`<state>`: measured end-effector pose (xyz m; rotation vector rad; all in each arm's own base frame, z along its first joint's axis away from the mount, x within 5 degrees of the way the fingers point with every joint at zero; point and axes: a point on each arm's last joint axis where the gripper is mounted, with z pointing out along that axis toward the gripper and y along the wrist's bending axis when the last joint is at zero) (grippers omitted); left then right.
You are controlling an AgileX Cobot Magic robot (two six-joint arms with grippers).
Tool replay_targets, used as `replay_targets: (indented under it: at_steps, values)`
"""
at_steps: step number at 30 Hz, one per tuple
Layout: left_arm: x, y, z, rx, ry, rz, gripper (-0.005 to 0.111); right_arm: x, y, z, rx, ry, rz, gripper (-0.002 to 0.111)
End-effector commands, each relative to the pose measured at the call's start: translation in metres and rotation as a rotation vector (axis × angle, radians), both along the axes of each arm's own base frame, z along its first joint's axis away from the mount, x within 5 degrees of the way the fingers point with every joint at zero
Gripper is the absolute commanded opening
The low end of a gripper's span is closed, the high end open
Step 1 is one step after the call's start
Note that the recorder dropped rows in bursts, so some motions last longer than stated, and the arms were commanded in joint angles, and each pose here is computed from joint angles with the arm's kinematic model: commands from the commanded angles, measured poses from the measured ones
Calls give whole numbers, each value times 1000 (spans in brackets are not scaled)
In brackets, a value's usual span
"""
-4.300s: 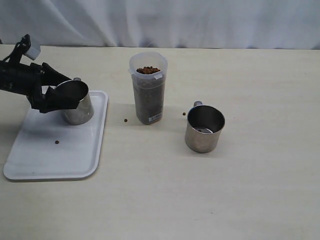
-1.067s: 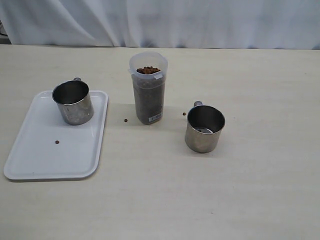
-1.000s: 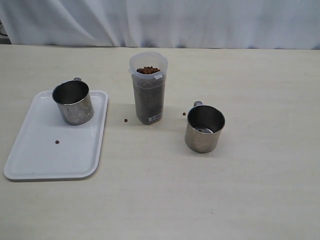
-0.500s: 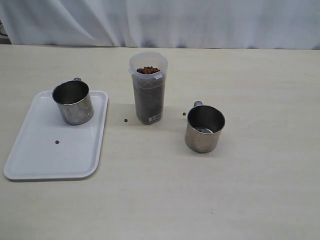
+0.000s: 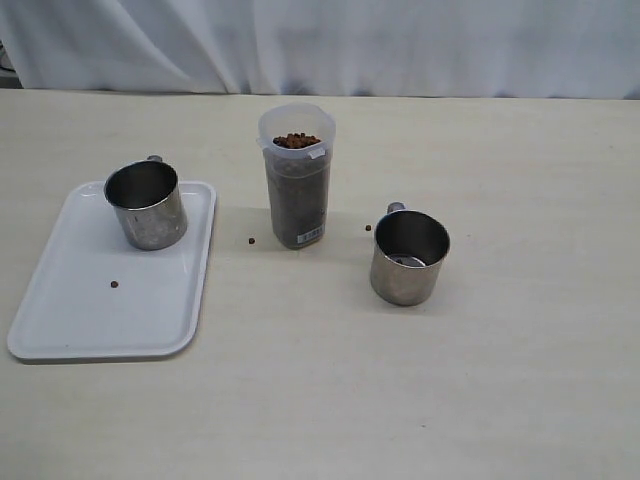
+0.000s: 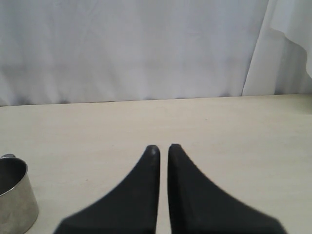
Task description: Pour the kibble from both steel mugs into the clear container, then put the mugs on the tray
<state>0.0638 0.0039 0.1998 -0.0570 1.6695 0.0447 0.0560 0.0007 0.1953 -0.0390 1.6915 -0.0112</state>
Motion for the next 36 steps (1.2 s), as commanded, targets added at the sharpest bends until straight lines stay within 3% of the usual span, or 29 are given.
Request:
replay_targets:
  at_steps: [1,24,36]
  values:
    - [0,-1,-1,7,-2,-8,0,0,0,-1,-3,2,-7,5]
    - [-1,-1,0,-6,-6,-8,0,0,0,-1,-3,2,-7,5]
    - [-7,-3,4,-2,-80,-35,0,0,0,-1,-3,2,-7,5]
